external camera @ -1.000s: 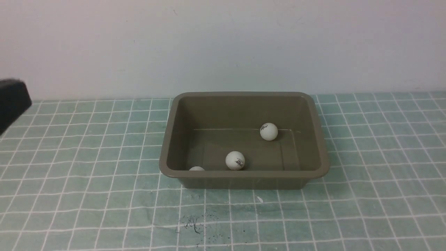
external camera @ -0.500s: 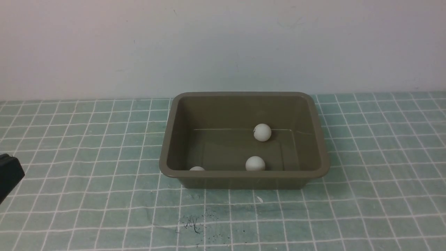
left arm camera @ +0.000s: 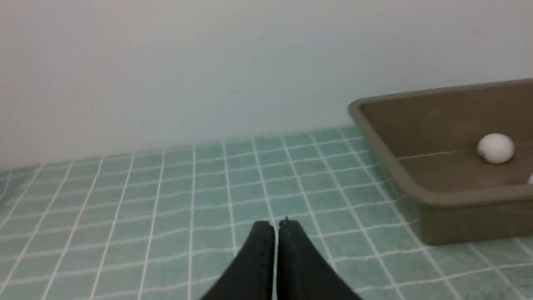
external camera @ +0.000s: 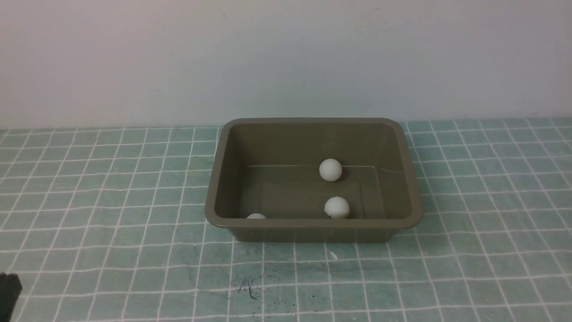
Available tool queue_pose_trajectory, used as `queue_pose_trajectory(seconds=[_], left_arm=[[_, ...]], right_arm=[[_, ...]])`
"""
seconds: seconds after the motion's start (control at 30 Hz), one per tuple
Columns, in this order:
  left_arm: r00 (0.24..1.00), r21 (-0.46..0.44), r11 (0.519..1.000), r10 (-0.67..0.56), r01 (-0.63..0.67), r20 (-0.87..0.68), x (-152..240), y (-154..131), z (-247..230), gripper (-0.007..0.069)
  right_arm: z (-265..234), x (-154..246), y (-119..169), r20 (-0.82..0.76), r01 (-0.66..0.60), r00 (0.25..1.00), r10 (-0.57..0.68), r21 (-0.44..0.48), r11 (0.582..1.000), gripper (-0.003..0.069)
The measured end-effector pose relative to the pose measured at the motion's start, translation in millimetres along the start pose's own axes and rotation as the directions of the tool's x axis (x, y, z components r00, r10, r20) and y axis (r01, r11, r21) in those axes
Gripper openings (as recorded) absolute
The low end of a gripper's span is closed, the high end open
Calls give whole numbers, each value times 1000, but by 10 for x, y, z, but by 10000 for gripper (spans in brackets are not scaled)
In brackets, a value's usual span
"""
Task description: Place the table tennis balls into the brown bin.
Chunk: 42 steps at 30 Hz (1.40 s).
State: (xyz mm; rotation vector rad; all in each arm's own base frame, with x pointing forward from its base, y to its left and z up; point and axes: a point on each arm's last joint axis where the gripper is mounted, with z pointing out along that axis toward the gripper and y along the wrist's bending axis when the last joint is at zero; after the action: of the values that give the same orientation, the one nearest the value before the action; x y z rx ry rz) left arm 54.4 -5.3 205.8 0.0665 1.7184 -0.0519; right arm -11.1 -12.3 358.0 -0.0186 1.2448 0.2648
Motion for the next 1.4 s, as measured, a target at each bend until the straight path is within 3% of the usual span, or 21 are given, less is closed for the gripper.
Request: queue_pose_trajectory(seconds=[0.23, 1.13, 1.23, 1.4], left_arm=[[990, -41, 999, 7, -13, -143, 336, 23, 33, -5], [989, -43, 999, 11, -18, -146, 339, 24, 32, -5], [989, -43, 999, 11, -18, -146, 339, 24, 32, -5], [989, -43, 999, 11, -18, -146, 339, 24, 32, -5]], right_arm=[[1, 3, 0, -1, 0, 1000, 0, 0, 1000, -13], [3, 16, -6, -10, 8, 1000, -8, 6, 1000, -13], [36, 150, -15, -61, -3, 998, 3, 10, 1000, -13], [153, 782, -78, -244, 67, 968, -50, 61, 996, -13]])
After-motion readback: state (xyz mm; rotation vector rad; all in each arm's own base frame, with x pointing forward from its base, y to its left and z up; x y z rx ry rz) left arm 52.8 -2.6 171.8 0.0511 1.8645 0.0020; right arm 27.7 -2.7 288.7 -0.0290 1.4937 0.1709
